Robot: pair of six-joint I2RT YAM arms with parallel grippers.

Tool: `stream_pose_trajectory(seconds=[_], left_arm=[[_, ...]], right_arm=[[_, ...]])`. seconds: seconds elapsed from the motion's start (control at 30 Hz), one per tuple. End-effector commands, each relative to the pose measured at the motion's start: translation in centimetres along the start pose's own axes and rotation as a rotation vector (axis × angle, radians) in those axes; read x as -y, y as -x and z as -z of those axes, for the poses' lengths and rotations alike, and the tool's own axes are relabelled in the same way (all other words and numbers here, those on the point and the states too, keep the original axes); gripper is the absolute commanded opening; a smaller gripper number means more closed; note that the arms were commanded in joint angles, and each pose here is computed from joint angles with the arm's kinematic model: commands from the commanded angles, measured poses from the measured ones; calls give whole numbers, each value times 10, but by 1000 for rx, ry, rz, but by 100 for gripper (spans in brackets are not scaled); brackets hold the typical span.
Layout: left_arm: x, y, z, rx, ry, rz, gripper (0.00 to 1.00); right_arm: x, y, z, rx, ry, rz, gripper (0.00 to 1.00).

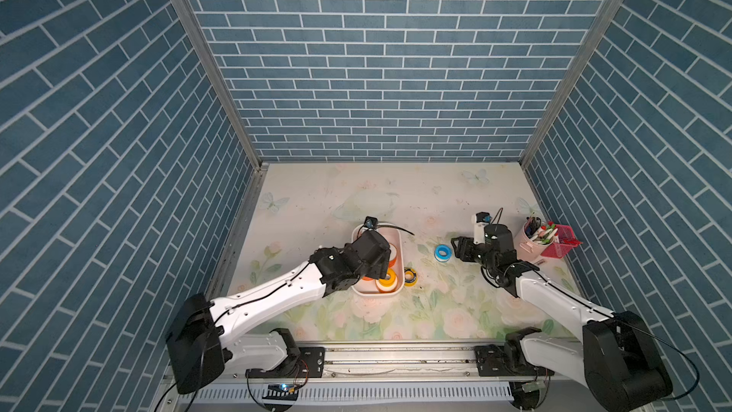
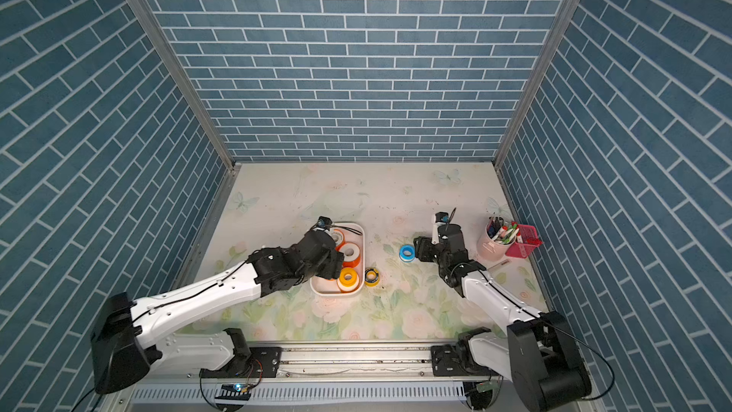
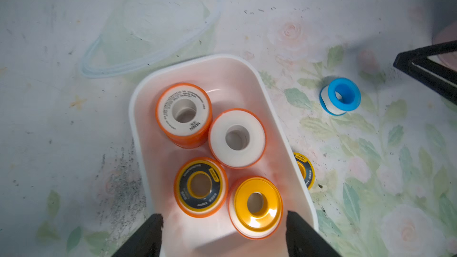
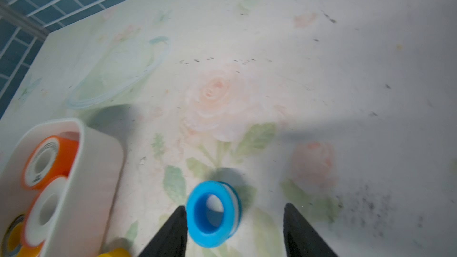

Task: Put the sealing tape into the storage box
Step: Pick up the sealing tape at the center of the board.

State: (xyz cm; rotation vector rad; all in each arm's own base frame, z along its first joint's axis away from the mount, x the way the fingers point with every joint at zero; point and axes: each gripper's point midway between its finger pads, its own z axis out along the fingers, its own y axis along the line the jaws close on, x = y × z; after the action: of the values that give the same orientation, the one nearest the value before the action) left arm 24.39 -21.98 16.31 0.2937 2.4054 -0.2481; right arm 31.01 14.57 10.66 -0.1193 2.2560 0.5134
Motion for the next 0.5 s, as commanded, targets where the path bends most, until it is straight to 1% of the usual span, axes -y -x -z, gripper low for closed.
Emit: stream_pose_trajectory(seconds=[0.0, 0.1, 0.2, 0.37, 0.47], left_arm=[[-39, -1, 11, -2, 83, 8, 82], [-59, 3, 19, 30, 110, 47, 83], [-70, 3, 23, 46, 117, 72, 84], [-67, 4, 23, 64, 88, 68, 84], [-67, 3, 19, 49, 90, 66, 84]], right_arm=[[-22, -12, -2, -85, 33, 132, 63], [-52, -29, -5, -147, 132, 208, 65], [-72, -47, -7, -192, 175, 274, 65], [-93, -79, -7, -273, 180, 411, 65], [-105, -100, -6, -320, 210, 457, 66]])
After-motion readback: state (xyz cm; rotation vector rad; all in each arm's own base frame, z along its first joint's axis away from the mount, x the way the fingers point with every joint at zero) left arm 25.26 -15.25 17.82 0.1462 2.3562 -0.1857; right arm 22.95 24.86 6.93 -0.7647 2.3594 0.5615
